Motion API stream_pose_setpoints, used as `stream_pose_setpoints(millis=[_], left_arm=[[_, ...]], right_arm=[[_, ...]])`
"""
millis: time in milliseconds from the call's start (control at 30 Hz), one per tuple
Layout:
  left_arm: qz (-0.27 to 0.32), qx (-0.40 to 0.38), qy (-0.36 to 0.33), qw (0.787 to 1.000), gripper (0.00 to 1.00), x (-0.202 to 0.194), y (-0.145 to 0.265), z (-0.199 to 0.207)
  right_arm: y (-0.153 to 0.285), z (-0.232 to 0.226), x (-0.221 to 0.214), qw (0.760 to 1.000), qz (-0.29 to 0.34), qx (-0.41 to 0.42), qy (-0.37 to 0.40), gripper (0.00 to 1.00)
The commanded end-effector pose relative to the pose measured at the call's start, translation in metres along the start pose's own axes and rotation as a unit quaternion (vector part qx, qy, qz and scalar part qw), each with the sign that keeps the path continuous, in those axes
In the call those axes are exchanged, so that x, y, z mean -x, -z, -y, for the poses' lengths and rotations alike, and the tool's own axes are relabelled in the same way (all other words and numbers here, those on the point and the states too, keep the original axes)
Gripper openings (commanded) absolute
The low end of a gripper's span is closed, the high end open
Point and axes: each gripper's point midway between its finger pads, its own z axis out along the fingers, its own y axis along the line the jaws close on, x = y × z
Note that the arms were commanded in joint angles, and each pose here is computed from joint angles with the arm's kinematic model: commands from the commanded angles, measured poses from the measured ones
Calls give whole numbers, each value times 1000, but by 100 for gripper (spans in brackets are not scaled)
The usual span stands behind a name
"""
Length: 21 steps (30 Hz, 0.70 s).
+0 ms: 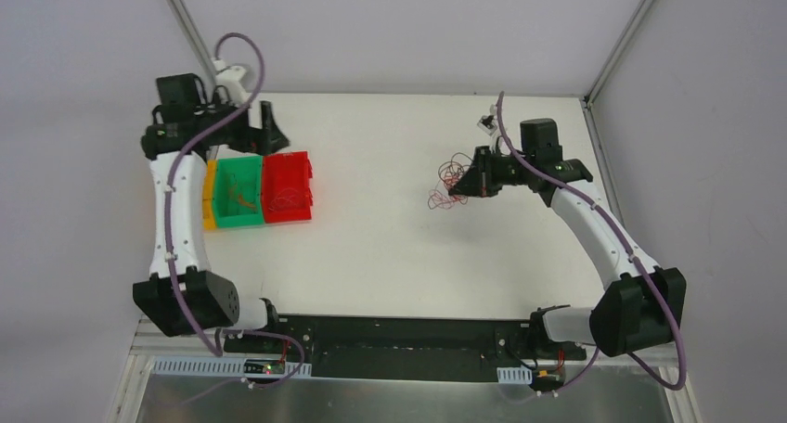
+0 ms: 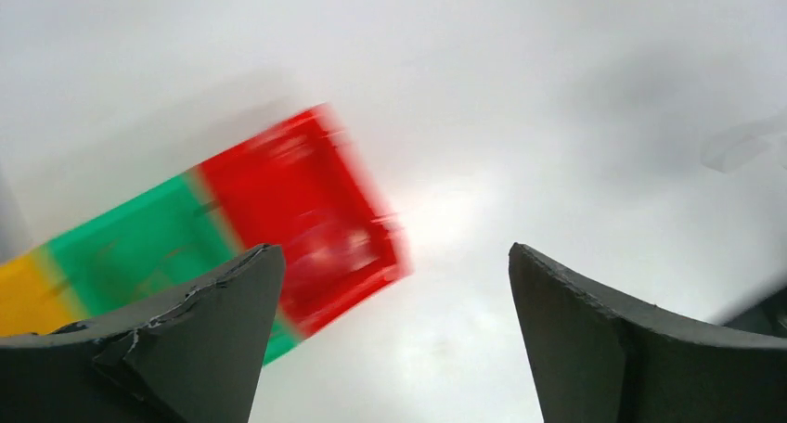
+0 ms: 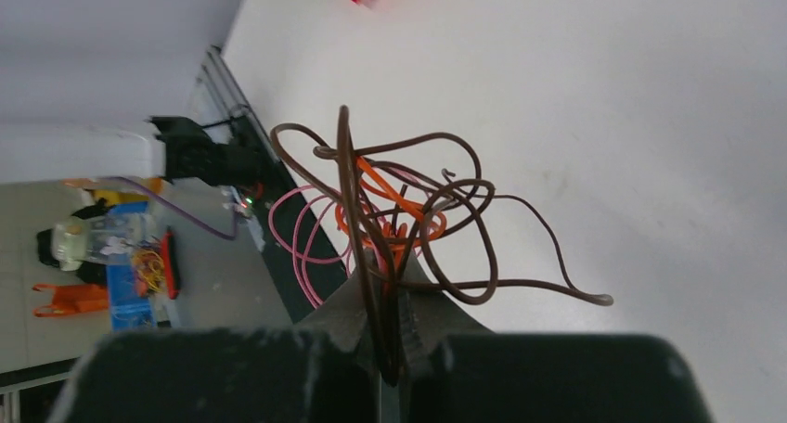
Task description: Untangle the cables
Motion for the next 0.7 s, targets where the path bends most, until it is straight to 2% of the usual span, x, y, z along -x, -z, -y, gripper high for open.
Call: stream_pose_setpoints(millis=[0, 67, 167, 333, 433, 533, 667], left_arm=[[45, -281, 16, 959, 93, 10, 4, 163], [41, -340, 41, 939, 92, 5, 0, 208], [56, -410, 7, 910, 92, 2, 4, 267], [73, -484, -3, 872, 86, 18, 15, 318], [63, -514, -11, 855, 81, 18, 24, 339], [48, -537, -18, 842, 74, 9, 34, 361], [25, -538, -17, 842, 64, -6, 27, 377]], right_arm=[[9, -77, 58, 991, 61, 119, -18, 0], [12, -94, 68, 987, 71, 143, -25, 0], [16, -117, 69, 982, 64, 177, -31, 0], [18, -136, 33, 981, 7, 193, 24, 0], [12, -127, 7, 984, -19, 163, 63, 0], [7, -120, -2, 986, -26, 152, 67, 0], [2, -120, -6, 985, -37, 154, 71, 0]])
